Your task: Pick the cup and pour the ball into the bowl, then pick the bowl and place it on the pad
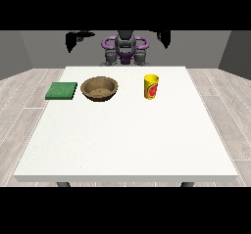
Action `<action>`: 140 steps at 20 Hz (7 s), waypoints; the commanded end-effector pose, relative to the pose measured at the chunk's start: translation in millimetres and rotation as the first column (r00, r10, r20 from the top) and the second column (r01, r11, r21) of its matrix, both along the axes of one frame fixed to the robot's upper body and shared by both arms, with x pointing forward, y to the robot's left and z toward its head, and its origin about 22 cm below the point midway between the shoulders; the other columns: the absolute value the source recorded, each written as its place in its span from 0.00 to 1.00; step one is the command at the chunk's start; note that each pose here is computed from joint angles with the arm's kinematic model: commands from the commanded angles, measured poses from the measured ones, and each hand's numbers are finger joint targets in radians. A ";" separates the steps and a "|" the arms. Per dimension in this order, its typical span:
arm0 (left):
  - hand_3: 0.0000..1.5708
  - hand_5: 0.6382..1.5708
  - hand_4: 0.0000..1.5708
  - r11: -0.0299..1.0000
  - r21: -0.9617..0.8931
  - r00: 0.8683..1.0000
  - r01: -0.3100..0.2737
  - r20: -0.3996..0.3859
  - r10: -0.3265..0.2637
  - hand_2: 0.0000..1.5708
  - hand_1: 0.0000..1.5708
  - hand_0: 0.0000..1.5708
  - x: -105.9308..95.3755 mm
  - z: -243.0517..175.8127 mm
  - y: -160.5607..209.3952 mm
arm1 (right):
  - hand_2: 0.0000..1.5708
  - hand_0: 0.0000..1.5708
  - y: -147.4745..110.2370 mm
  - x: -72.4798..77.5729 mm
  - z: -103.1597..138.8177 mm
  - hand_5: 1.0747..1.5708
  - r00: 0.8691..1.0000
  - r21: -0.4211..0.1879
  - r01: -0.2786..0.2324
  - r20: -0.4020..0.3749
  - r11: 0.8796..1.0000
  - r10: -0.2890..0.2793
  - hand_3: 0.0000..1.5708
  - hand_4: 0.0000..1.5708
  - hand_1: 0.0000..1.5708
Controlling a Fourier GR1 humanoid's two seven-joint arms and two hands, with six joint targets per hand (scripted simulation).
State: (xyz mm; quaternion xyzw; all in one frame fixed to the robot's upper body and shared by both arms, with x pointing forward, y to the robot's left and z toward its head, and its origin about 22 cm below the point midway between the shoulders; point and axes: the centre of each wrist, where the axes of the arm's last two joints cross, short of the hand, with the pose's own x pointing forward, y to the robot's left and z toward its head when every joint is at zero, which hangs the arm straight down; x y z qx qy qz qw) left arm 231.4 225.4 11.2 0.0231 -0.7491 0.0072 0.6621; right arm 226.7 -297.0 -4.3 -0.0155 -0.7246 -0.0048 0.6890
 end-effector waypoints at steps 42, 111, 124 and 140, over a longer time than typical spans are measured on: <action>0.00 0.83 0.00 0.975 0.005 0.893 -0.223 0.401 0.203 0.00 0.00 0.00 153.6 -14.8 42.9 | 0.00 0.00 -48.9 87.6 -2.0 0.94 0.880 0.051 -0.198 0.448 0.979 0.154 0.00 0.00 0.00; 1.00 0.96 0.72 -0.393 0.832 0.840 -0.391 0.149 -0.522 1.00 0.93 0.93 104.3 99.9 -237.9 | 0.14 0.00 -125.0 44.6 -68.1 0.91 0.985 0.111 0.061 0.153 0.992 -0.078 0.21 0.27 0.00; 1.00 0.94 0.55 0.137 0.953 0.910 -0.272 0.301 -0.285 1.00 0.97 0.97 136.4 88.4 -94.5 | 0.22 0.00 -164.1 24.0 -54.9 0.98 0.977 0.159 0.171 0.098 0.972 -0.188 0.18 0.44 0.00; 0.00 0.96 0.37 0.891 0.449 0.863 0.071 0.420 -0.280 0.00 0.00 0.00 113.7 20.5 -32.4 | 0.23 0.00 -181.4 64.5 5.6 0.93 0.872 0.270 0.220 0.376 0.937 -0.313 0.04 0.29 0.00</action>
